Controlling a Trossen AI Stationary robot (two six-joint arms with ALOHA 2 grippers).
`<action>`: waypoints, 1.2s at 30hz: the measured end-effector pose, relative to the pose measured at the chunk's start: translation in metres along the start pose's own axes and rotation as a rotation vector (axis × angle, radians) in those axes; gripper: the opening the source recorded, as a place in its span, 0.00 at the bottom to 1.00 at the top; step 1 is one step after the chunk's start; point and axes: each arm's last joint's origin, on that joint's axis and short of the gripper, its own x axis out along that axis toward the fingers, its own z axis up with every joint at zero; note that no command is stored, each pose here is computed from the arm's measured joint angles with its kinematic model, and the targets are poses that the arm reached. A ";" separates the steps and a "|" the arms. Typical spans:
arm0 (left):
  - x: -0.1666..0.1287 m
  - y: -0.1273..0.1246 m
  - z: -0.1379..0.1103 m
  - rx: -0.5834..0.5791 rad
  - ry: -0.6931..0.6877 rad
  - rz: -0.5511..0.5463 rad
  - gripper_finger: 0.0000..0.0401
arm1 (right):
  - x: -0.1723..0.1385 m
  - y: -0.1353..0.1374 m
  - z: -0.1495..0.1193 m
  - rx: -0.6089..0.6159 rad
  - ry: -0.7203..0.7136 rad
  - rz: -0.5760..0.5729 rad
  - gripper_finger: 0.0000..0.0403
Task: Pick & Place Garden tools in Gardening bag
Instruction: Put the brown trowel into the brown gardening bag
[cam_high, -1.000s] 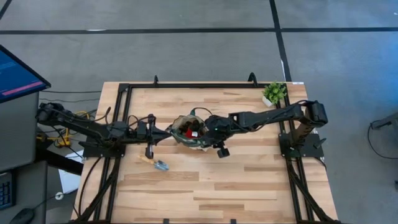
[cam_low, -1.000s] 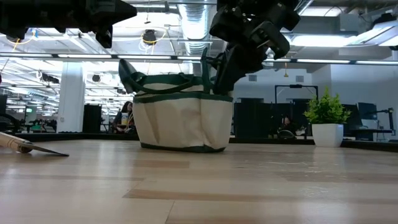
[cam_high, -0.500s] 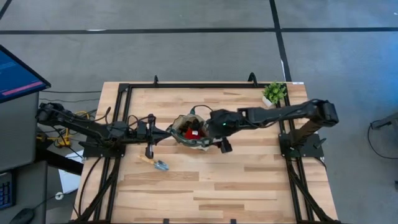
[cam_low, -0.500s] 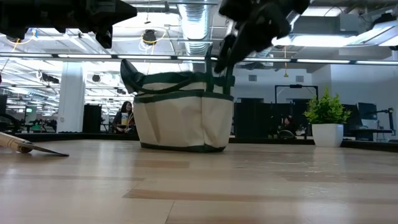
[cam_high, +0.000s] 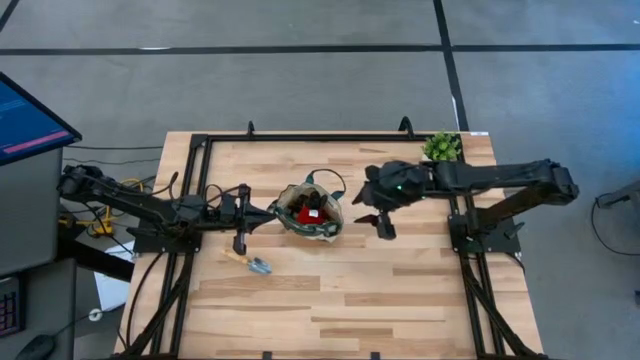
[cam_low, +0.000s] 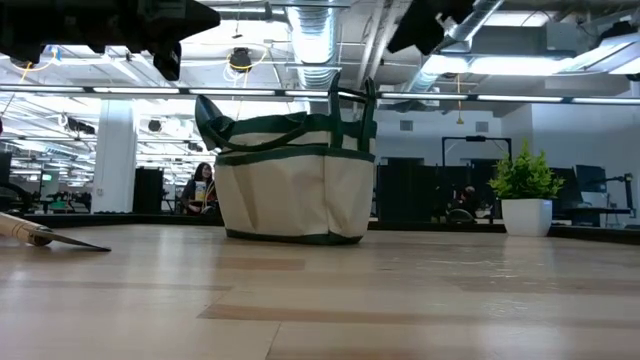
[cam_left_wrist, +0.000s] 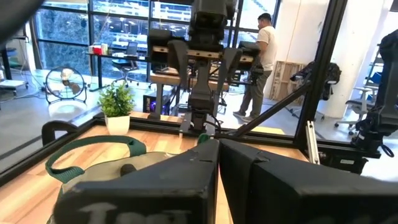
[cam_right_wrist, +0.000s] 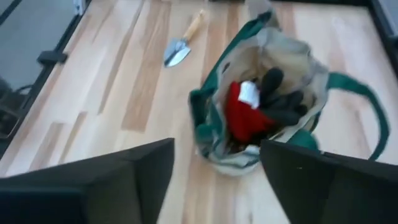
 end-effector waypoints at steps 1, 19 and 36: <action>0.000 0.000 0.000 0.001 0.001 0.000 0.01 | -0.001 0.003 -0.003 -0.003 0.006 0.006 0.54; -0.006 -0.019 -0.010 0.028 0.097 -0.163 0.01 | 0.023 0.065 -0.036 -0.077 0.021 -0.001 0.01; -0.012 -0.031 -0.016 0.028 0.154 -0.240 0.01 | 0.015 0.100 -0.024 -0.094 -0.178 -0.142 0.00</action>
